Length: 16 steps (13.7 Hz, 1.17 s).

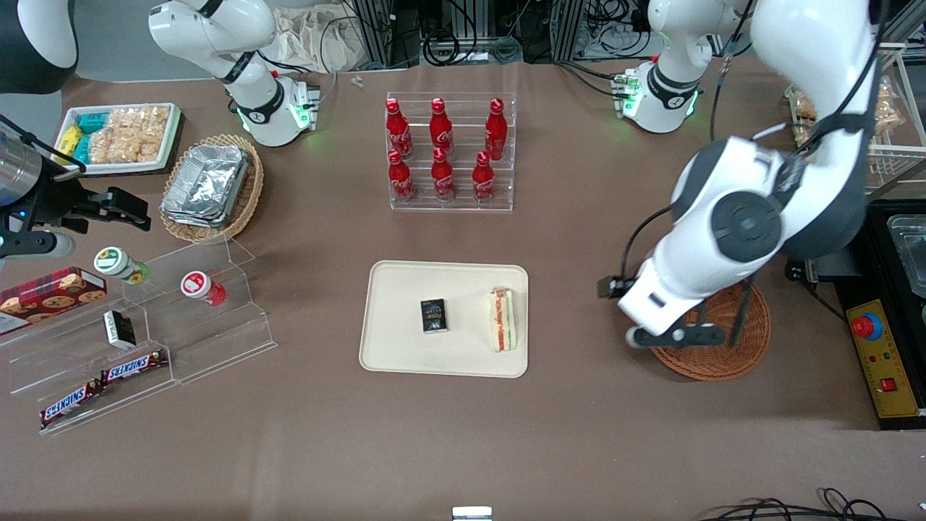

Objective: Place sandwich from basket to tray

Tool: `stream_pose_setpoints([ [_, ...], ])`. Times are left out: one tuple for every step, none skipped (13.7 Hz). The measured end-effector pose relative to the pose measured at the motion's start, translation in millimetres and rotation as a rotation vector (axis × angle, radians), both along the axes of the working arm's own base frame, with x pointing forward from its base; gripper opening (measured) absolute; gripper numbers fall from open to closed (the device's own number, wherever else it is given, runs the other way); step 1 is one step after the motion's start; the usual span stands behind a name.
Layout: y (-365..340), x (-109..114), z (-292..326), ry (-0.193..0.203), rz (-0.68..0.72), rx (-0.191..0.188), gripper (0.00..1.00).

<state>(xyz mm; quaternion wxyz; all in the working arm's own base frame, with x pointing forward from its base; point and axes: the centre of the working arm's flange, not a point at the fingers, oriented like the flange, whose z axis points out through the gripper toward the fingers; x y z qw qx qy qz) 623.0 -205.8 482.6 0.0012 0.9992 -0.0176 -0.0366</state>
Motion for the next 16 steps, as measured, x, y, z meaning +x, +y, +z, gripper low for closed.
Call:
stream_pose_setpoints([
  [25,-10,11,0.005,-0.011,-0.014,1.00],
  [50,-19,22,0.005,-0.016,-0.025,1.00],
  [73,-31,31,0.001,-0.019,-0.021,1.00],
  [90,-44,39,-0.005,-0.025,-0.011,1.00],
  [103,-56,45,-0.011,-0.037,-0.004,1.00],
  [113,-64,50,-0.017,-0.057,-0.002,1.00],
  [121,-69,54,-0.022,-0.078,-0.003,1.00],
  [128,-70,56,-0.026,-0.100,-0.005,1.00],
  [134,-69,57,-0.027,-0.117,-0.006,1.00],
  [137,-69,56,-0.025,-0.124,-0.007,1.00],
  [140,-69,57,-0.019,-0.128,-0.002,1.00],
  [144,-70,60,-0.003,-0.127,0.005,1.00],
  [150,-71,64,0.014,-0.122,0.012,1.00],
  [156,-69,70,0.023,-0.118,0.016,1.00],
  [160,-65,74,0.030,-0.116,0.027,1.00],
  [162,-60,78,0.031,-0.117,0.043,1.00],
])
